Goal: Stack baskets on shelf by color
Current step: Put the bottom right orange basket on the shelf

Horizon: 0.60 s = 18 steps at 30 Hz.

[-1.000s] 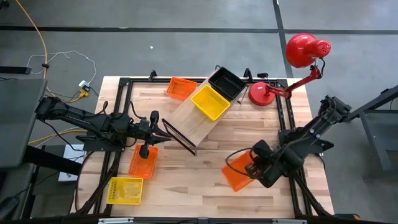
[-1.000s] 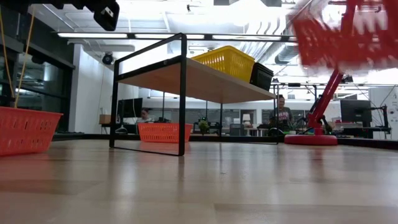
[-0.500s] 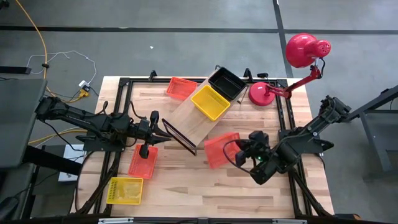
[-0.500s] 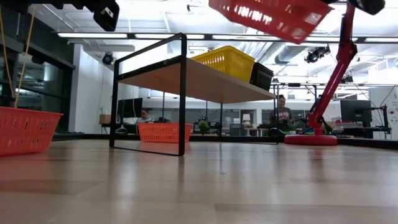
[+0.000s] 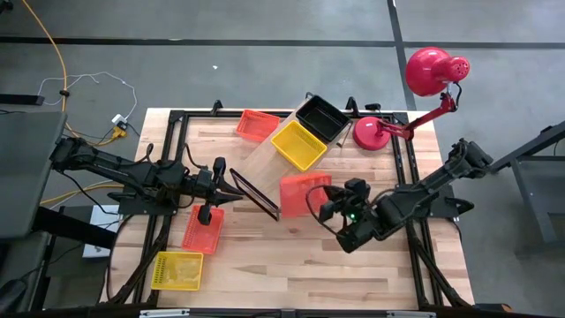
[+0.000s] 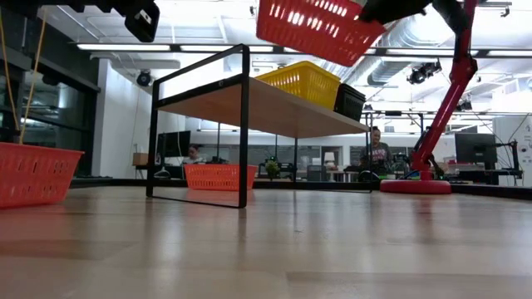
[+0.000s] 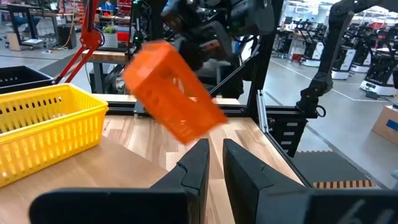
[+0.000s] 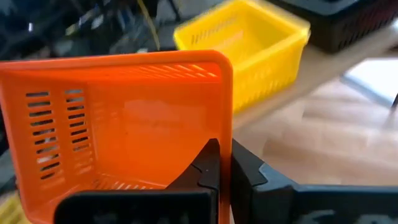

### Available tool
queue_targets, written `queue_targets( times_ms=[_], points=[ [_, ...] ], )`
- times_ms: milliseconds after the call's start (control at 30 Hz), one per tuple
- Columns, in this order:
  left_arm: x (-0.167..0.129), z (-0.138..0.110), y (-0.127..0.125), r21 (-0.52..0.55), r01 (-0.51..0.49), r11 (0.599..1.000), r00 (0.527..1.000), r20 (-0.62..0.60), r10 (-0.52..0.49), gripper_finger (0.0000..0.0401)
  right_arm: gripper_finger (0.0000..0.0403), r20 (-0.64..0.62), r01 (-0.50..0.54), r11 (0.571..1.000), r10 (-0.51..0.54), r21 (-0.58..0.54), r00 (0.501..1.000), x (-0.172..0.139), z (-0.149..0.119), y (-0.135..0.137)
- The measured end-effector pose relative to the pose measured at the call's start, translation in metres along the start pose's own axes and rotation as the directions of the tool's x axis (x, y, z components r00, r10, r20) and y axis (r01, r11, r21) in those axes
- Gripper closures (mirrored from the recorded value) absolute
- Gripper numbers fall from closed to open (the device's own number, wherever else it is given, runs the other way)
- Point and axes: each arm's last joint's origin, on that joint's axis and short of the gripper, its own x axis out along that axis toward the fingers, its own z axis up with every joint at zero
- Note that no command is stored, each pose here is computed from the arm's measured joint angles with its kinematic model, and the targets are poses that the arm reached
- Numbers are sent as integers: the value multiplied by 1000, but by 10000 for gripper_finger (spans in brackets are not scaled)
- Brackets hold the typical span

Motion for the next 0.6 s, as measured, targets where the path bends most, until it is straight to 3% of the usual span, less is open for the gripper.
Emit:
queue_targets(
  times_ms=[100,300,600],
  points=[
    [0,0,0,0,0,1000,1000,0,0,366,402,67,26,1000,-27,13,997,8,6,-1],
    [0,1,0,-1,-1,1000,1000,13,1,366,402,57,51,996,-55,70,997,23,12,1],
    [0,3,0,-2,3,1000,1000,30,-3,366,402,69,-16,997,11,80,998,25,16,14]
  ],
)
